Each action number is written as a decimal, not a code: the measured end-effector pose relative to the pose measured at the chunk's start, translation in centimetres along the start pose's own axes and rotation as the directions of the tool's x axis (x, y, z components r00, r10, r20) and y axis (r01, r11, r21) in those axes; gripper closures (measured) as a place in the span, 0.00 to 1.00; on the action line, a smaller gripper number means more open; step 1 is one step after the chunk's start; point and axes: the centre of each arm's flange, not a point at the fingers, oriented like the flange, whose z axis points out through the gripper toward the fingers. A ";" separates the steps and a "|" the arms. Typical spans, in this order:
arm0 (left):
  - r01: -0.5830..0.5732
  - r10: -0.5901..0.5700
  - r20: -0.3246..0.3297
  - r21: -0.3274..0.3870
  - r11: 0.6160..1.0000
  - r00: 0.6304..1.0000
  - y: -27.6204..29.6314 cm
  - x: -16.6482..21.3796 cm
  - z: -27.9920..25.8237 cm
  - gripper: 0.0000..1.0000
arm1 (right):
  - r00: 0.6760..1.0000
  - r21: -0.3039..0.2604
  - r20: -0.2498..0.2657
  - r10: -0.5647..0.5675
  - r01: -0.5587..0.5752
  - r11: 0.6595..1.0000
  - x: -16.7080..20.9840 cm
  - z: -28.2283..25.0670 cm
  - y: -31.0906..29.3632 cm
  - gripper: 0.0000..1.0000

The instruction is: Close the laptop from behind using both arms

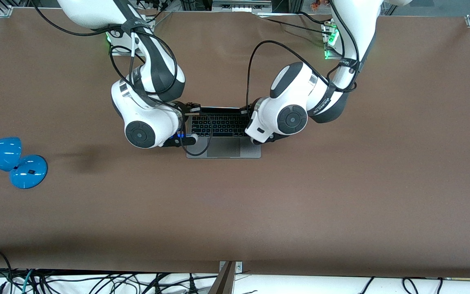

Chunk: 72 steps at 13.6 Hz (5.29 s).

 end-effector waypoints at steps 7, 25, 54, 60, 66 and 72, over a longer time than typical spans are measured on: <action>0.025 -0.028 -0.055 -0.052 0.998 0.998 0.1 3.0 0.2 0.99 | 0.998 0.027 -0.056 0.011 -0.009 1.000 2.1 -0.4 0.9 0.93; 0.072 -0.073 -0.050 -0.026 0.997 0.996 -0.8 8.3 7.1 0.99 | 0.993 0.048 -0.117 -0.007 0.013 0.999 7.8 2.1 4.1 0.93; 0.087 -0.092 -0.115 -0.047 0.995 0.989 -1.5 12.7 11.8 0.97 | 0.971 0.028 -0.229 -0.075 0.084 0.996 13.8 6.8 5.6 0.99; 0.087 -0.092 -0.117 -0.047 0.995 0.989 -1.5 12.7 11.8 0.97 | 0.970 0.018 -0.220 -0.106 0.113 0.993 14.6 8.1 5.9 0.99; 0.076 -0.085 -0.164 -0.059 0.995 0.983 -1.7 13.2 9.9 0.57 | 0.969 0.016 -0.221 -0.110 0.116 0.993 14.5 8.1 5.7 0.99; 0.022 0.002 -0.226 0.102 0.995 0.974 -3.5 9.5 1.8 0.00 | 0.940 -0.048 -0.293 -0.177 0.170 0.984 13.5 1.7 3.8 0.55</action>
